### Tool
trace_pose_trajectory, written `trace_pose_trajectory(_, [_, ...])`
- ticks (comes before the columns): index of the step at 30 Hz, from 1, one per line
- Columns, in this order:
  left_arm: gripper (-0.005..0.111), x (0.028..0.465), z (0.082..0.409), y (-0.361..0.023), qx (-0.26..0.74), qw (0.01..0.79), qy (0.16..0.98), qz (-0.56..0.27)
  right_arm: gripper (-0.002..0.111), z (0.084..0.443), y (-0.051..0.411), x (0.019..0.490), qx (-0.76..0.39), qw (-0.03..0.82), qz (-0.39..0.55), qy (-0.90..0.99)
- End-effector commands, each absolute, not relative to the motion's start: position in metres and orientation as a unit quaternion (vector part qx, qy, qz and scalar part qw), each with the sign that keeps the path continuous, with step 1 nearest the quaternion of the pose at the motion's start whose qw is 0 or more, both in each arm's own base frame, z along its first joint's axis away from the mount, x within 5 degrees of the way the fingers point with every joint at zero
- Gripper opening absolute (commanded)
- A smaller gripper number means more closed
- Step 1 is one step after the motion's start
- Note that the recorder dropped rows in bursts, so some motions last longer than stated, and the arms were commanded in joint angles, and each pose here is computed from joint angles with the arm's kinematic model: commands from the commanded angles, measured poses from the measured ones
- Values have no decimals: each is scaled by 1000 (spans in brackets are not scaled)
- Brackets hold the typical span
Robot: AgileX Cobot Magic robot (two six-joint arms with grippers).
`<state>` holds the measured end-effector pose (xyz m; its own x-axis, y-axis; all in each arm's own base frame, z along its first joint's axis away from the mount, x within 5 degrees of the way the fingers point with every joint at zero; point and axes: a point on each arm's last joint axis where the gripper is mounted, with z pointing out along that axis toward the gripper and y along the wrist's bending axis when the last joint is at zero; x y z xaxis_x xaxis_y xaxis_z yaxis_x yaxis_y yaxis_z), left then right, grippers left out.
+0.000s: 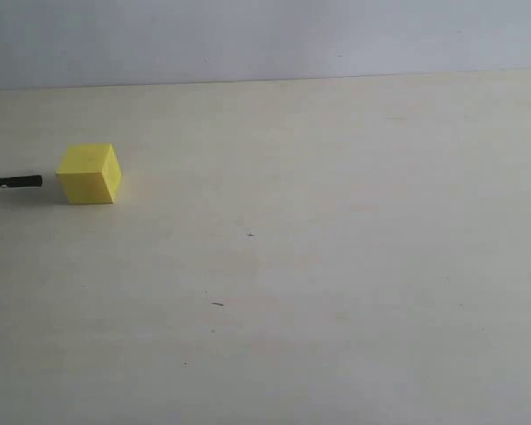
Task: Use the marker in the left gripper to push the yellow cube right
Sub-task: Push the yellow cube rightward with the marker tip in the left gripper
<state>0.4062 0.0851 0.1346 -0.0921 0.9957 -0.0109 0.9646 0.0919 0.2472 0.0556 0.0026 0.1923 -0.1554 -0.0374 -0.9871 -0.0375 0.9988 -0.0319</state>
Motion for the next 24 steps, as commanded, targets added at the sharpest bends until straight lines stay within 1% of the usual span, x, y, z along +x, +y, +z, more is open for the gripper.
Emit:
trace_pose_trajectory(1, [0,411,137,81,675,119,723,84,0,192,2,55,-23,653,-1,757])
trace_pose_trajectory(3, [0,413,136,79,666,133,729,80,0,192,2,55,-23,653,-1,757])
trace_pose_trajectory(10, [0,418,124,66,676,135,720,80,0,192,2,55,-23,653,-1,757])
trace_pose_trajectory(12, [0,420,120,56,680,138,717,74,0,192,2,55,-23,653,-1,757])
trace_pose_trajectory(15, [0,423,120,29,680,159,714,52,0,192,2,55,-23,653,-1,757])
trace_pose_trajectory(18, [0,424,125,7,708,156,686,60,0,192,2,55,-23,653,-1,757])
trace_pose_trajectory(21, [0,424,132,8,705,154,689,70,0,192,2,55,-23,653,-1,757])
trace_pose_trajectory(24, [0,423,135,18,695,154,699,74,0,192,2,55,-23,653,-1,757])
